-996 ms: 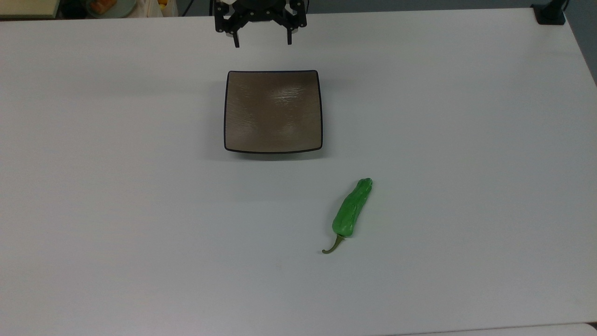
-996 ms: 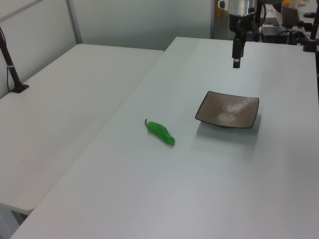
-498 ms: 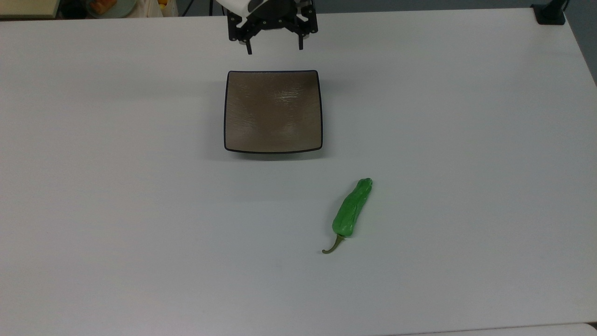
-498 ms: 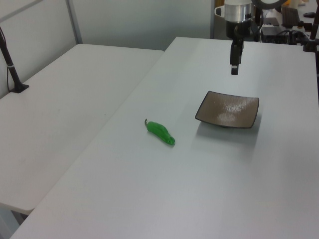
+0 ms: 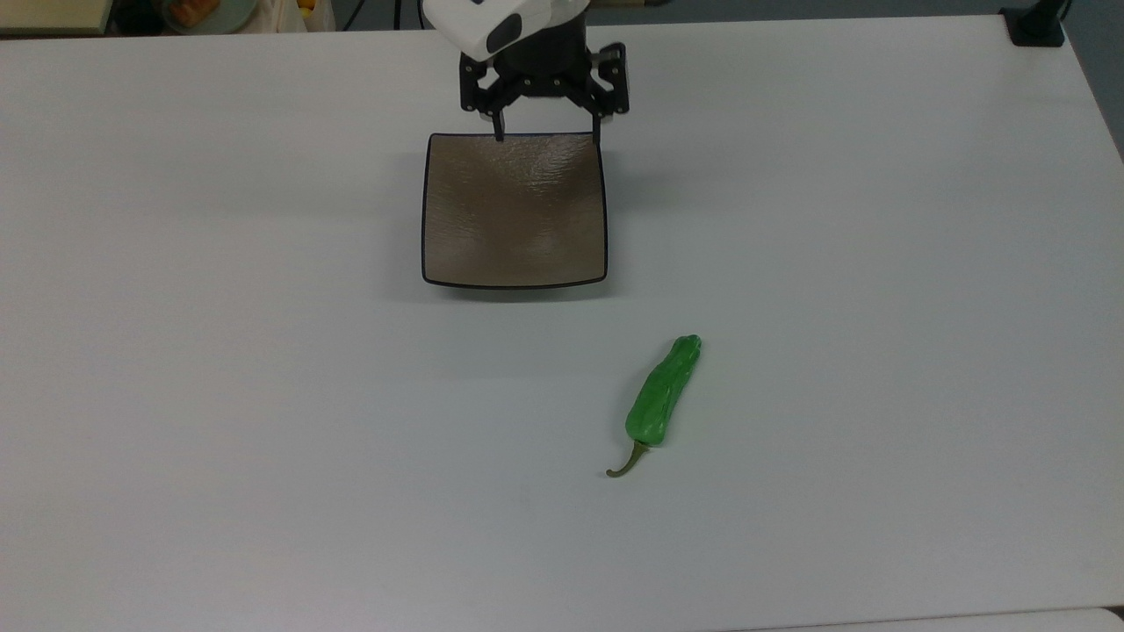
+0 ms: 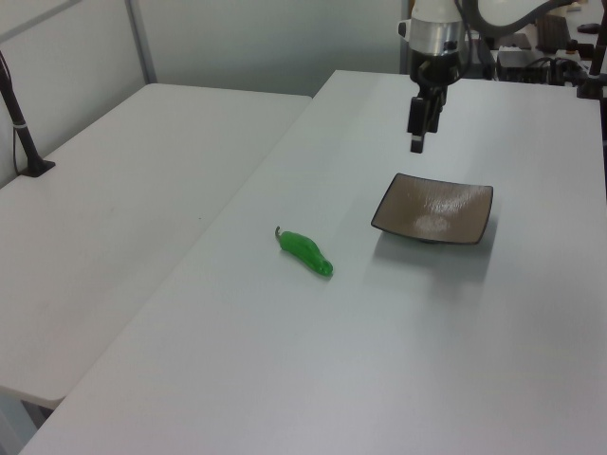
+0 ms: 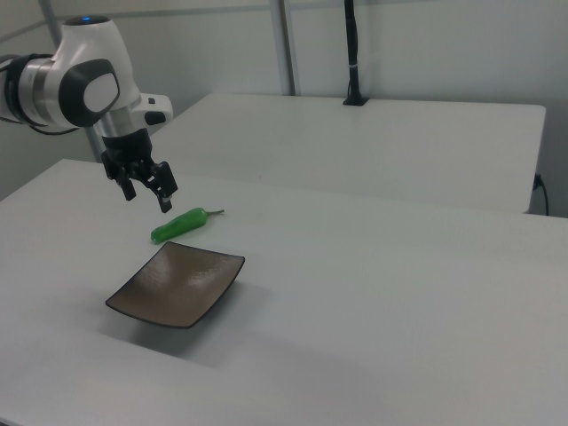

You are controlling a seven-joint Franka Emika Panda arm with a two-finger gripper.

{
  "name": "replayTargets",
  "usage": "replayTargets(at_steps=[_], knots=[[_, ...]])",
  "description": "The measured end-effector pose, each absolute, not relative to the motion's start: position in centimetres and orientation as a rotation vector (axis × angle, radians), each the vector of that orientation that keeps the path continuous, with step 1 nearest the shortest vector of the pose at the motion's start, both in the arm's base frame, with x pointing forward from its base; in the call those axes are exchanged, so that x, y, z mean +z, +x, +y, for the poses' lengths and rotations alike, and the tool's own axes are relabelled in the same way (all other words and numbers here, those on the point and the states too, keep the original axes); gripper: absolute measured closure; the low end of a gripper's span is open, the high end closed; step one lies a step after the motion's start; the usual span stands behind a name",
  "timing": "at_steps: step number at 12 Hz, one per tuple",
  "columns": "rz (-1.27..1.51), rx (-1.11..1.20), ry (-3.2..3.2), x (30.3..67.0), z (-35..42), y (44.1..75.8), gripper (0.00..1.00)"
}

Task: Chili peppers are placed on a ceramic plate
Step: 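Move the open gripper over the plate toward the green chili pepper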

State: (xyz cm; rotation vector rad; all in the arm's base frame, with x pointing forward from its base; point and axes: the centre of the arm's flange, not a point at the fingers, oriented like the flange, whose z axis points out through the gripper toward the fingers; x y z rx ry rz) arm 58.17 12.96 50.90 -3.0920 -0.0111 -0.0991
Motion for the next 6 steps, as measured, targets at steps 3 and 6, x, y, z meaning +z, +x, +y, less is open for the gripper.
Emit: replayTargets(at_steps=[3, 6], knots=[[0.168, -0.202, -3.054, 49.9, 14.7, 59.9, 0.0], [0.342, -0.228, -3.022, 49.1, 16.1, 63.0, 0.0]])
